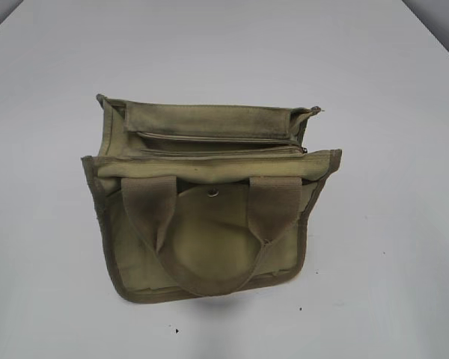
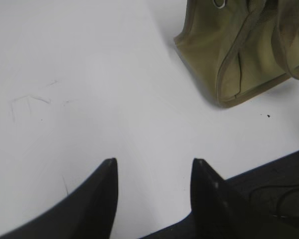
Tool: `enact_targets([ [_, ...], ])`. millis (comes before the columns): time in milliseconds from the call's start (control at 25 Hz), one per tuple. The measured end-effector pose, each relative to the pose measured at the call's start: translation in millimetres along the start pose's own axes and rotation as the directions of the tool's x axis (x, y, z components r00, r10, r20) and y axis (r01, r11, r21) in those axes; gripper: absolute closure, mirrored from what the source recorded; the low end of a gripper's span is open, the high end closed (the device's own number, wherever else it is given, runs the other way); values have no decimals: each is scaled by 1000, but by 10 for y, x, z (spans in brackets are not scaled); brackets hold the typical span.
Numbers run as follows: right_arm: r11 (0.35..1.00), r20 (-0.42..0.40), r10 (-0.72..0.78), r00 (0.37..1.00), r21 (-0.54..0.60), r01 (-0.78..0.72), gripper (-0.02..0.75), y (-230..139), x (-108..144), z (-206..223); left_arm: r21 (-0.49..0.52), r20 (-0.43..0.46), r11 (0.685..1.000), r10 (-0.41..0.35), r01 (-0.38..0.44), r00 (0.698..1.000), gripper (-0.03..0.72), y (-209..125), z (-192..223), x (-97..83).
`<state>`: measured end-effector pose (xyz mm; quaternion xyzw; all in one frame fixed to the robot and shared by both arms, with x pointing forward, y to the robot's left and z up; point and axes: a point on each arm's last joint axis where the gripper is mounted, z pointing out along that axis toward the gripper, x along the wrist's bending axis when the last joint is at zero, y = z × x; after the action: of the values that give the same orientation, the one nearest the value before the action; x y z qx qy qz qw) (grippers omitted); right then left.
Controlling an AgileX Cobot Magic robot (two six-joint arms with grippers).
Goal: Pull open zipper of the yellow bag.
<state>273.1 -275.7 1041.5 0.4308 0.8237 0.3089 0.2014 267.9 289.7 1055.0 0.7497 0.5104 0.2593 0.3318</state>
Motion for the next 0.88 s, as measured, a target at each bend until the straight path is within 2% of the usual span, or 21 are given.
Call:
enact_targets([
  [480, 1000, 3, 11, 1000, -4, -11, 342, -1, 1, -4, -1, -1, 1000, 0, 0, 1000, 317, 0, -1, 0],
  [640, 994, 83, 108, 991, -39, -105, 342, -29, -22, -43, -9, -62, 999, -50, 50, 997, 317, -7, -14, 22],
  [880, 965, 199, 204, 958, -203, -164, 342, -150, 50, -219, -90, -190, 987, -146, 131, 971, 317, -75, -115, 28],
])
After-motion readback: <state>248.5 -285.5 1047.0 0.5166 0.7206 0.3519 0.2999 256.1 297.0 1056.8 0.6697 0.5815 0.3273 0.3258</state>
